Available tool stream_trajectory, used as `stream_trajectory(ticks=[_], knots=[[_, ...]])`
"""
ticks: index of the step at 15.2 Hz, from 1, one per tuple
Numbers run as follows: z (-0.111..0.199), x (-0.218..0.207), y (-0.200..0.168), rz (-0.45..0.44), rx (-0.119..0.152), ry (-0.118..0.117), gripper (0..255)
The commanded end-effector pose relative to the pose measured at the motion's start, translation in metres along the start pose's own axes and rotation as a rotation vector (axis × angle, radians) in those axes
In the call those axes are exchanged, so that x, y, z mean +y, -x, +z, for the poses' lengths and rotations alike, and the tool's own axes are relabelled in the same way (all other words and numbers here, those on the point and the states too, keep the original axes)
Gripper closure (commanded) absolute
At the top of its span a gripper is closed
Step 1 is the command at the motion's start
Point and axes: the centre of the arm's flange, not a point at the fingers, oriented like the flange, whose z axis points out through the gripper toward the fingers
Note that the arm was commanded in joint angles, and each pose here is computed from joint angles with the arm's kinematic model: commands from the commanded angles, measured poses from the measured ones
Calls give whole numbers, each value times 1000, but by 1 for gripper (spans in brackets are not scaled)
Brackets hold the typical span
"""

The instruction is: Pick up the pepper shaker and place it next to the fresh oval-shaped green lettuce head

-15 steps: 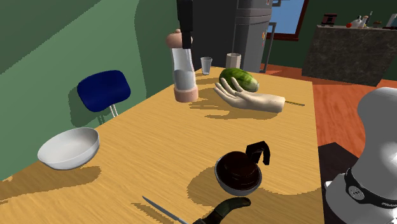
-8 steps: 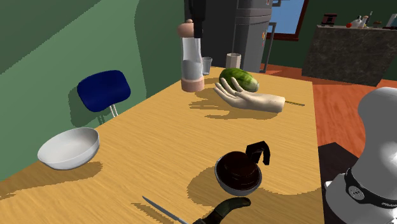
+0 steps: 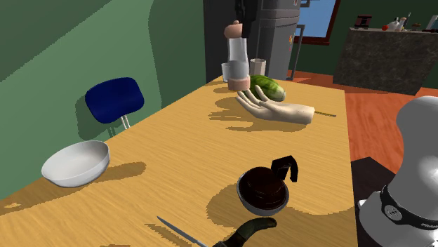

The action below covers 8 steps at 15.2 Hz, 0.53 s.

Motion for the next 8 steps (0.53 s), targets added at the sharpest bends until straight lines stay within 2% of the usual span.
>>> stream_trajectory(ticks=[1,8], knots=[[2,16,21,-1,0,0,255],[11,75,92,-1,0,0,255]])
